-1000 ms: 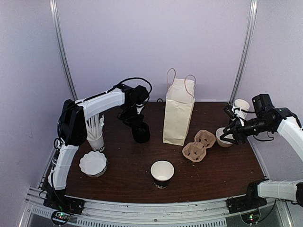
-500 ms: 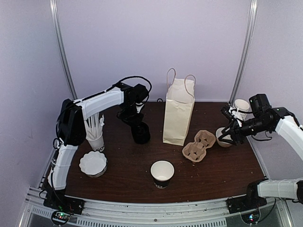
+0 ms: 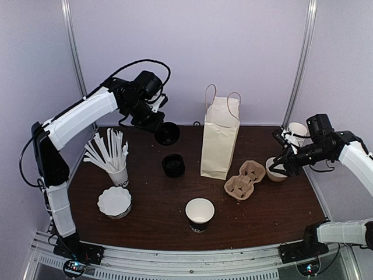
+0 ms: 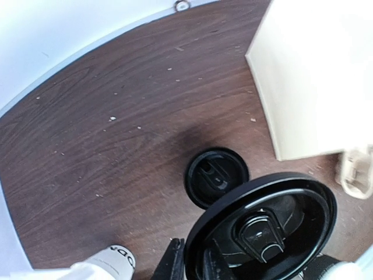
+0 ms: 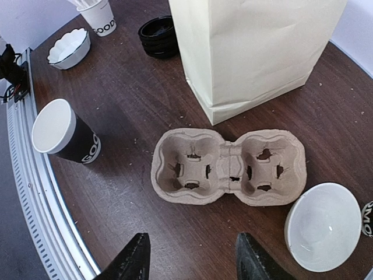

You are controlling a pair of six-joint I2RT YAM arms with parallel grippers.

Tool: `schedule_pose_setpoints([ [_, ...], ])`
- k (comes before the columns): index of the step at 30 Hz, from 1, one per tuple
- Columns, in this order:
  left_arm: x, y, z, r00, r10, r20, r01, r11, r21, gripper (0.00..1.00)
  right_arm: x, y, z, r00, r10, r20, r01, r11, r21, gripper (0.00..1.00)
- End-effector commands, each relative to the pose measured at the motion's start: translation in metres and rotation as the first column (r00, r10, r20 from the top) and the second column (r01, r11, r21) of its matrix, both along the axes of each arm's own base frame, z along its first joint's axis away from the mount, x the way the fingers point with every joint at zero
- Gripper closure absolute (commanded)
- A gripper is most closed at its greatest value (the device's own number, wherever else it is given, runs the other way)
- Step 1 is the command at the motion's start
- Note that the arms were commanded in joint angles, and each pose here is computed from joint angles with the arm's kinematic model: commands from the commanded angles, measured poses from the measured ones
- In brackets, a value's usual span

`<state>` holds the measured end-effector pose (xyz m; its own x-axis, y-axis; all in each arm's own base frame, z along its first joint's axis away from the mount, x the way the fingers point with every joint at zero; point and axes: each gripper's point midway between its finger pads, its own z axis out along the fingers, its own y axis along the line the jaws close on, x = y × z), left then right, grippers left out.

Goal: Pack the takeout coffee

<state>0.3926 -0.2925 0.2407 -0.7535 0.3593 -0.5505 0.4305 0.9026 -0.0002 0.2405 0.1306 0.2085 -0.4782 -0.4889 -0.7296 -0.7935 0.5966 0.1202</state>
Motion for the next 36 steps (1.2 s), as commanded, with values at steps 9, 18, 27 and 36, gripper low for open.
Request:
schedule_pose_setpoints([
  [9,-0.074,-0.057,0.116,0.895,-0.296,0.333,0.428,0.778,-0.459,0.89,0.048,0.042,0.141,0.995,-0.099,0.025,0.082,0.916,0.393,0.34],
  [18,-0.130,-0.059,0.176,0.704,-0.322,0.633,0.695,0.499,-0.518,0.88,0.017,0.139,0.187,0.964,0.237,-0.119,-0.126,0.805,0.580,0.22],
  [27,-0.142,-0.063,0.186,0.689,-0.304,0.658,0.721,0.384,-0.577,0.88,-0.003,0.209,0.192,0.858,0.447,-0.252,-0.171,0.713,0.680,0.05],
  [36,-0.143,-0.075,0.186,0.692,-0.319,0.647,0.721,0.341,-0.603,0.88,-0.013,0.248,0.227,0.803,0.557,-0.211,-0.248,0.635,0.732,0.01],
])
